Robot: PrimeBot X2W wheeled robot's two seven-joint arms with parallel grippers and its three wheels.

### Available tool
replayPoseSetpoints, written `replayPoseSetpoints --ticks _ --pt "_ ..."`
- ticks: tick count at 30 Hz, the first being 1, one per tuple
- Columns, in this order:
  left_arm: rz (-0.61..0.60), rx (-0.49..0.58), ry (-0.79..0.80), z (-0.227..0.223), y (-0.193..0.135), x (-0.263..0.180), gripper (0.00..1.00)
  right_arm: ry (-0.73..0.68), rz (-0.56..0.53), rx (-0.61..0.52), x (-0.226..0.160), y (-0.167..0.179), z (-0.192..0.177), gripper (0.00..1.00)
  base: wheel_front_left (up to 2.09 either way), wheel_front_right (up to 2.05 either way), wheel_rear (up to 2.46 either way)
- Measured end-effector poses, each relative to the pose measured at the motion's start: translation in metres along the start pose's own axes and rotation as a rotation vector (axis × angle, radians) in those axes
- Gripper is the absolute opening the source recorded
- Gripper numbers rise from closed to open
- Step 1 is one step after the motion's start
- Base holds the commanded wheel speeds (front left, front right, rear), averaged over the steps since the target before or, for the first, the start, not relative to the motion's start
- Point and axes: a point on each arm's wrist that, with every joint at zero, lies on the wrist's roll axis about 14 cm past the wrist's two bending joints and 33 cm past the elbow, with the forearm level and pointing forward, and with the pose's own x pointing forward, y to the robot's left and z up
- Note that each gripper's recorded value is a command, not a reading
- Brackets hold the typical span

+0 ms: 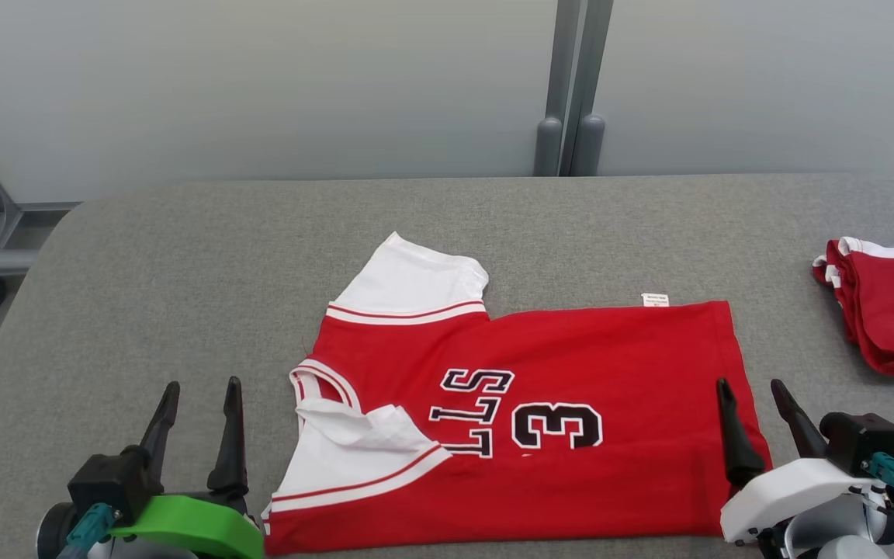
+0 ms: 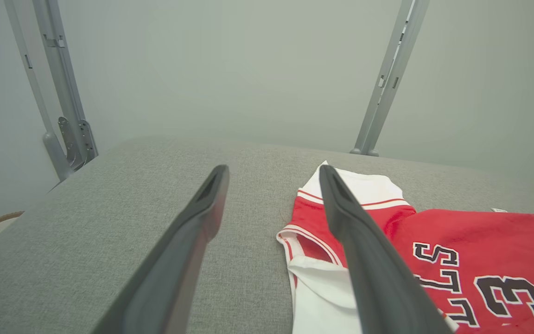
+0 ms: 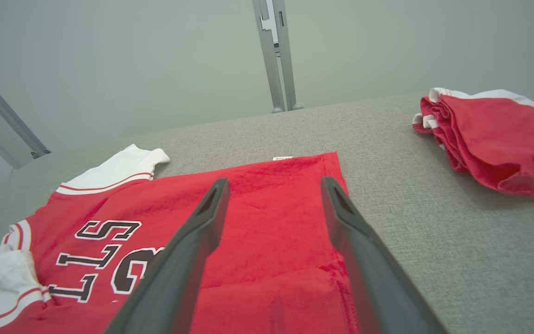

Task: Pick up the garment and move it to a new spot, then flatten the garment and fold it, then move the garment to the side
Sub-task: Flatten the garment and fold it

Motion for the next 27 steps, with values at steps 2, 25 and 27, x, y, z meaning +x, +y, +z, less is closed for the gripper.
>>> replayPoseSetpoints --ticks 2,25,27 --pt "-0.015 0.001 -0.007 0.002 -0.003 0.001 1.00 -0.025 0.012 -0.004 0.002 0.004 0.003 1.00 0.00 0.00 0.00" --pt "-0.078 0.054 0.075 -0.014 -0.011 0.007 1.00 -0.018 0.084 -0.025 0.012 0.028 -0.003 1.00 0.00 0.00 0.00" --pt "-0.076 0.055 0.075 -0.014 -0.011 0.007 1.00 -0.009 0.083 -0.023 0.012 0.028 -0.004 1.00 0.00 0.00 0.00"
